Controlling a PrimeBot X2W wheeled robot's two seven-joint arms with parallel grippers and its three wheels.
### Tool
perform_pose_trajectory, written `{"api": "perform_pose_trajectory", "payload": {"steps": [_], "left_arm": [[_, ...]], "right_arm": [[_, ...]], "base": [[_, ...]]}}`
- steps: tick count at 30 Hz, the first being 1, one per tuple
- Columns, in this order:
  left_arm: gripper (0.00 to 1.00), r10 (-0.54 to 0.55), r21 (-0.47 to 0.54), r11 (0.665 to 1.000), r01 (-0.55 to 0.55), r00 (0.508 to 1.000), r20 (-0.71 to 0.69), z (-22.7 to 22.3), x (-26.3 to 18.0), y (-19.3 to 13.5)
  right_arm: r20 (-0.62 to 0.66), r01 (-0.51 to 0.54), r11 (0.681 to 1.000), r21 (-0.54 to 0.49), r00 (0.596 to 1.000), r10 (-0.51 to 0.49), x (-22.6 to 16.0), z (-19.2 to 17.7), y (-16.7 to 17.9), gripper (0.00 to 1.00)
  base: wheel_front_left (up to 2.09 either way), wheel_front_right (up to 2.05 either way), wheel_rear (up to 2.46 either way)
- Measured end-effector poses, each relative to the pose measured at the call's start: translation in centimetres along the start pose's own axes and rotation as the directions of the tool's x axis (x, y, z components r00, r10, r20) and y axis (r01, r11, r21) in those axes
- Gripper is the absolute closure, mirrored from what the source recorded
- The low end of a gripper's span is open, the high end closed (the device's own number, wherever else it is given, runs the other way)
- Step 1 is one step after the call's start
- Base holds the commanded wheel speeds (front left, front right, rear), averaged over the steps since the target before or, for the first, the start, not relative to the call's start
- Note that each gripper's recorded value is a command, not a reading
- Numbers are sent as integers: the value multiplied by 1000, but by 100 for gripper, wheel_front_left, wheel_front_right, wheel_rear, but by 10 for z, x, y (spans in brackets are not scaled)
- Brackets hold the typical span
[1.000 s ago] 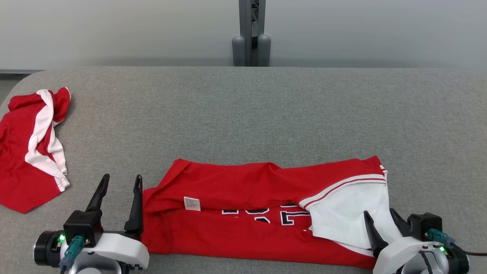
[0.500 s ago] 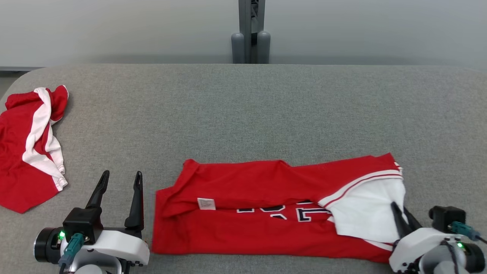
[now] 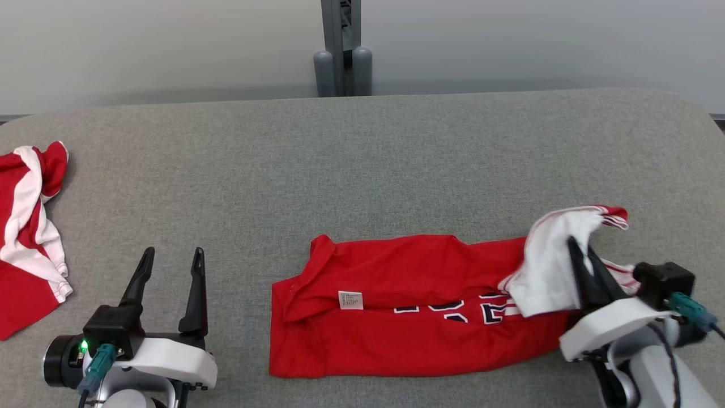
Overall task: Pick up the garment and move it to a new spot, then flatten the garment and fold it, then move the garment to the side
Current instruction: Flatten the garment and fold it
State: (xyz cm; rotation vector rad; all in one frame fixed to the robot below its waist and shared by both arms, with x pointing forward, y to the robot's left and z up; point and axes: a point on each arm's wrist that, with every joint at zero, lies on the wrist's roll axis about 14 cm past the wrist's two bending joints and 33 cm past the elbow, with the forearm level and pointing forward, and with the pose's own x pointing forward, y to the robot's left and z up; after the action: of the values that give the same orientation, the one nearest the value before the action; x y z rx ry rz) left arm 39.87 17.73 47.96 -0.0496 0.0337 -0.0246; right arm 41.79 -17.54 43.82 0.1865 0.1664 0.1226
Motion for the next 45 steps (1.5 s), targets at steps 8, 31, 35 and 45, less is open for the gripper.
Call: {"api": "perform_pose_trajectory", "payload": {"steps": [8,31,35,45], "left_arm": [[0,-8,-2,1000,8,1000,6,2,-1,-2],[0,17,-18,1000,-17,1000,-23,-10,-5,6],[0,14,-22,1000,-14,1000,-23,-10,-3,6],[0,11,-24,1000,-12,1000,-9,-7,-1,5]], "right_arm": [[100,-375,927,6,922,373,-3,41,142,100],[-51,-674,732,97,731,680,1,-4,261,100],[-44,-692,713,116,713,699,-2,-3,268,0],[150,-769,609,197,637,756,-23,54,300,0]], "base": [[0,0,0],[0,0,0],[0,0,0],[0,0,0]]}}
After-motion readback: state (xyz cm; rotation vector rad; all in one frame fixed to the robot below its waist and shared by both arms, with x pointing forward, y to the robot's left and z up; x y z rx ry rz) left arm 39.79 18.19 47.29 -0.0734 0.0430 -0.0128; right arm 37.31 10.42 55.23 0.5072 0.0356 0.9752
